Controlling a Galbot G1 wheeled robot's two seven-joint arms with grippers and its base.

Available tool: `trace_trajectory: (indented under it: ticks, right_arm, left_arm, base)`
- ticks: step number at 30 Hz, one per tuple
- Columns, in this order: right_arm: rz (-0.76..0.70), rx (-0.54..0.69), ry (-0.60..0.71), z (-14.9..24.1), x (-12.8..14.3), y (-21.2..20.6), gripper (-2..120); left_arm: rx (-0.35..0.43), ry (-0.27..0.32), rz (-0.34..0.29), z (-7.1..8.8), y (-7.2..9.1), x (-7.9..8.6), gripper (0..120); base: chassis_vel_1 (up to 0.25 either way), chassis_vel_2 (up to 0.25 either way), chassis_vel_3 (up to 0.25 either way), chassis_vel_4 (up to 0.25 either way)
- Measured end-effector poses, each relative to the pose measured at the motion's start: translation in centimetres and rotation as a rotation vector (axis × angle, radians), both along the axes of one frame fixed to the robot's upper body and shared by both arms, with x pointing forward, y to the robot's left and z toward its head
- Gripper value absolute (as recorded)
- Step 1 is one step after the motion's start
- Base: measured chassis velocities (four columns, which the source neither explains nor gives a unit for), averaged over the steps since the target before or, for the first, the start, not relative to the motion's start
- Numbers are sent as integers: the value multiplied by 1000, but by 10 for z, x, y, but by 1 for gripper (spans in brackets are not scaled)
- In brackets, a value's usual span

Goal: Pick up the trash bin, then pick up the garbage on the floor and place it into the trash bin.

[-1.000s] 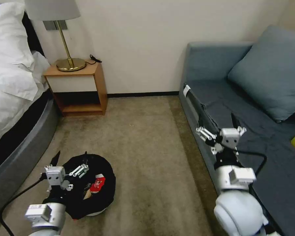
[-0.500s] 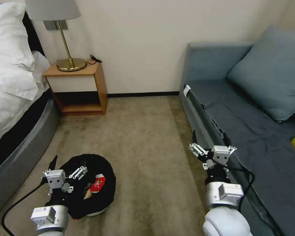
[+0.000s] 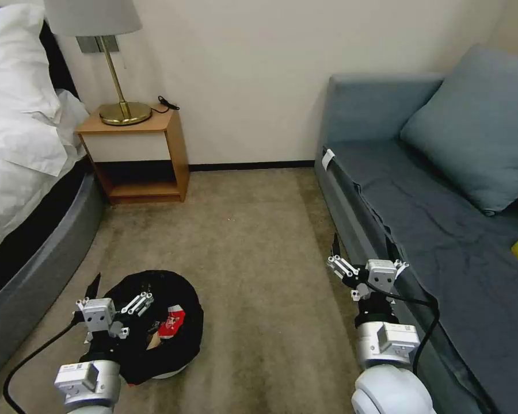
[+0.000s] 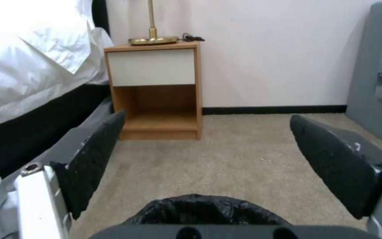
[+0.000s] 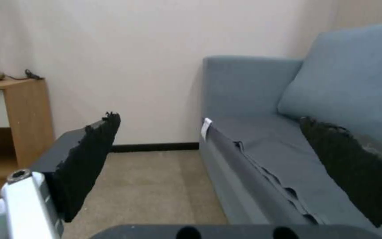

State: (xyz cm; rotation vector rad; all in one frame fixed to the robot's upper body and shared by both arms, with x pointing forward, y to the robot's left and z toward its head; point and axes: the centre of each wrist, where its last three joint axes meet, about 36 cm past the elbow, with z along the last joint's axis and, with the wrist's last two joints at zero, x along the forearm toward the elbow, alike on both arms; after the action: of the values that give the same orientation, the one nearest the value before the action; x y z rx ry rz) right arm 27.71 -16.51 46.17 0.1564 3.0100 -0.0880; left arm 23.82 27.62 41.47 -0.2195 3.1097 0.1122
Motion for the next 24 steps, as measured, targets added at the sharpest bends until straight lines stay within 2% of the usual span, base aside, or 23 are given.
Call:
trace_trajectory:
  ticks: [24]
  right_arm:
    - [1, 1, -1, 0, 0, 0, 100]
  left_arm:
    - [-1, 2, 0, 0, 0, 0, 100]
  base:
    - [0, 0, 0, 0]
